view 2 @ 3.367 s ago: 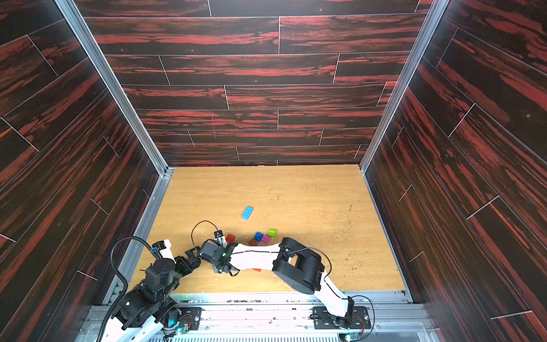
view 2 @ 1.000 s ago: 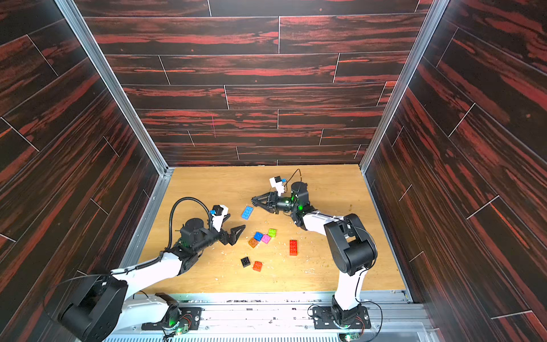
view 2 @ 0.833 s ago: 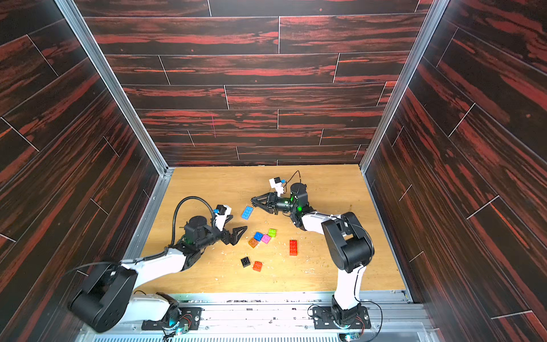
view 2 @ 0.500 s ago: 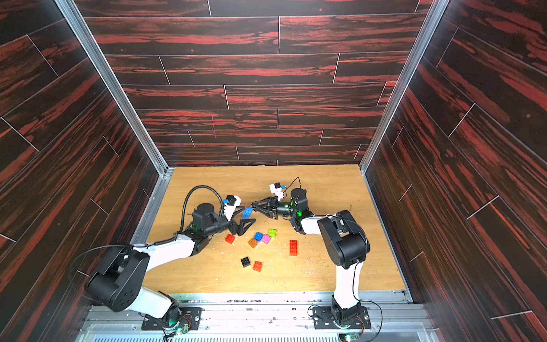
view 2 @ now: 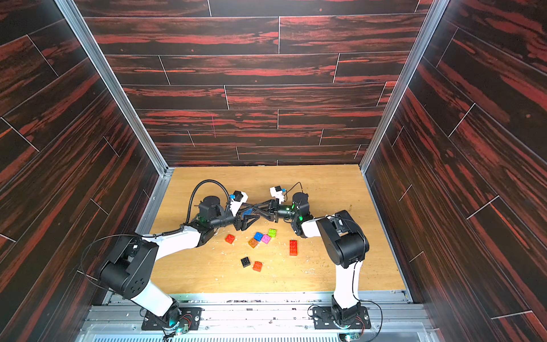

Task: Assemble the letter v with lego
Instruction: Pick up the lego brick from the center of the board.

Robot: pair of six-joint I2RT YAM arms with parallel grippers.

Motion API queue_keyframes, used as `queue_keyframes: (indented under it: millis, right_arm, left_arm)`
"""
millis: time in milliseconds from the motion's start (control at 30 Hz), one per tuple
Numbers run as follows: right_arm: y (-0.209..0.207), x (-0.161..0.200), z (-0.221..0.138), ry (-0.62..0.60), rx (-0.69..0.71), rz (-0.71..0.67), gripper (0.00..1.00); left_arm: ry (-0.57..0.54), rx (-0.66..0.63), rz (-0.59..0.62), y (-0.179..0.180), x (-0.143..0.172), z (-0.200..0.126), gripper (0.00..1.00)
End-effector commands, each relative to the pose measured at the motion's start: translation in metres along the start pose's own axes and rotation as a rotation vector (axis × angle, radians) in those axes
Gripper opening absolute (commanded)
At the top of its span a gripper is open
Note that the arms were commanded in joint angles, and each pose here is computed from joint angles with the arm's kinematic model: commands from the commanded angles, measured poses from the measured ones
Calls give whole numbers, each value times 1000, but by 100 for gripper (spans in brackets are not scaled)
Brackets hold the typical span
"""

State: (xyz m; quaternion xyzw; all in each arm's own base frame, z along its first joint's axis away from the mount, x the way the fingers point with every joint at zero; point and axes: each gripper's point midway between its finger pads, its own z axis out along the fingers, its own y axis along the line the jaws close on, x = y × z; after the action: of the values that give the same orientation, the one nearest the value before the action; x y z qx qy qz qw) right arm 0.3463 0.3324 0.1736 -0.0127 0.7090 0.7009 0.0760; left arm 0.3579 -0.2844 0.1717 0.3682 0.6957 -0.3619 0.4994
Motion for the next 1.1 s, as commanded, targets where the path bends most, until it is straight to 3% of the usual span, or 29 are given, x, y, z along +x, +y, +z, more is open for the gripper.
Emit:
queue_keyframes:
  millis: [0,300,767,1067]
  right_arm:
    - [-4,10,0,37,-12,21,29]
    - [3,16,-1,69,-46,44,29]
    - [-7,21,6,101,-52,83,29]
    - [-11,20,8,94,-60,92,29]
  left_arm:
    - [-19,1,58,1,-12,-2,73]
    - [3,17,50,1,-5,2,65]
    - [4,13,70,-3,-8,1,62]
    - [25,25,62,-5,-2,4,52]
